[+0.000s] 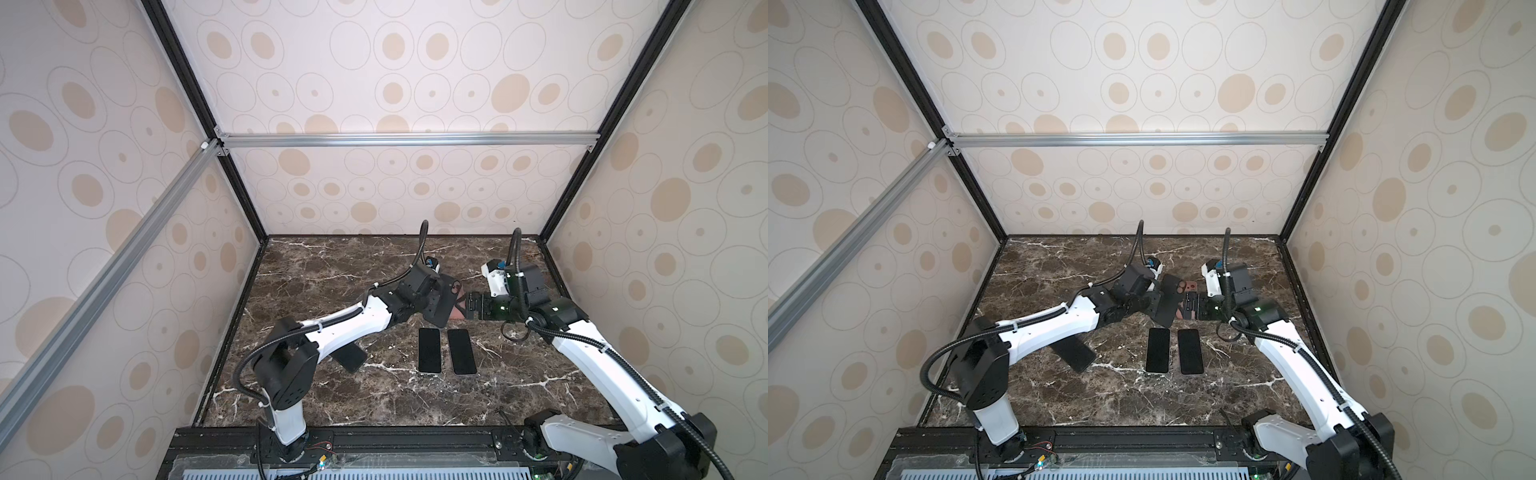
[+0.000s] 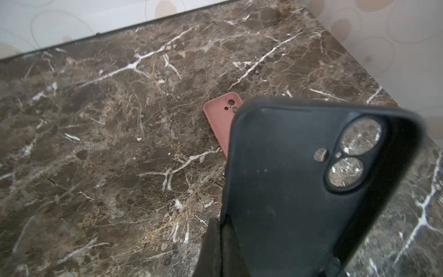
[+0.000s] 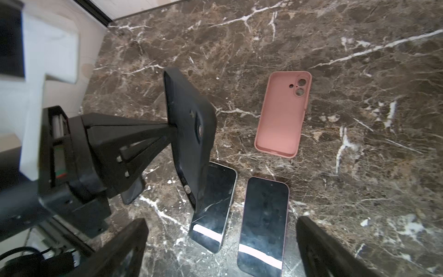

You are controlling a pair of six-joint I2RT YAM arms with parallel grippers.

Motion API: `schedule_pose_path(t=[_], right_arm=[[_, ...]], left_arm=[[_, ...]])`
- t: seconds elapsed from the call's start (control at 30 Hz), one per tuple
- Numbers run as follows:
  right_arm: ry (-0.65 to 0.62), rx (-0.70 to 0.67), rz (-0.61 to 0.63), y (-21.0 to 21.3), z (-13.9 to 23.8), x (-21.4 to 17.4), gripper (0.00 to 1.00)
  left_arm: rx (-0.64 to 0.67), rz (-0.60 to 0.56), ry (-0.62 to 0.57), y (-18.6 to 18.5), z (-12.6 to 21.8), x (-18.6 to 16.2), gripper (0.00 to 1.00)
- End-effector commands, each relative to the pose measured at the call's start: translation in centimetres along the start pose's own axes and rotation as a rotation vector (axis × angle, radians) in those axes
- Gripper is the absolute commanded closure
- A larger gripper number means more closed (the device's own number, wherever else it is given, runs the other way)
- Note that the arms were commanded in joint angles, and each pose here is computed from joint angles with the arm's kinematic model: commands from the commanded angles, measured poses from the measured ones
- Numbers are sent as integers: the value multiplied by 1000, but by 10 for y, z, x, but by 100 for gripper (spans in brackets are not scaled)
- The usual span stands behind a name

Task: Take the phone out of the phone case

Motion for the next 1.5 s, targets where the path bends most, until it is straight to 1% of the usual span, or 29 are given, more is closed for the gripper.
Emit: schedule_pose_path(t=[0.0, 0.07, 0.1, 0.27, 0.4, 0.57, 0.8, 0.9, 1.1, 1.47], right_arm=[[-42, -126, -32, -18, -8, 6, 0], [-78, -151, -59, -23, -11, 8, 0], [-93, -160, -53, -26, -11, 9, 0], [-135, -149, -19, -26, -22, 14, 0], [-79, -132, 5, -24, -41, 18, 0], [-34, -133, -16, -26, -59, 24, 0], [24, -184, -44, -36, -78, 18, 0], [44, -180, -47, -37, -82, 15, 0], [47, -168, -44, -35, -83, 13, 0], [58, -161, -39, -35, -82, 7, 0]], left_arm=[[85, 164, 13, 20, -11, 13, 100], [104, 219, 30, 26, -22, 16, 100], [114, 240, 47, 30, -27, 16, 100], [172, 279, 108, 46, -51, 20, 100], [215, 305, 118, 60, -64, 21, 100], [210, 365, 174, 73, -82, 17, 100], [210, 381, 260, 72, -104, 11, 100], [218, 379, 305, 71, -113, 7, 100], [235, 395, 356, 73, -122, -5, 100], [287, 414, 390, 86, -125, -18, 99]])
Point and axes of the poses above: each gripper's point midway between its finger pads, its own z axis back along the fingers, its own y axis along the line the jaws close on, x = y × z, the point moved 2 cm from there along z, back along the fingers, and after that the axes turned 10 degrees about z, right-handed, at the moved point
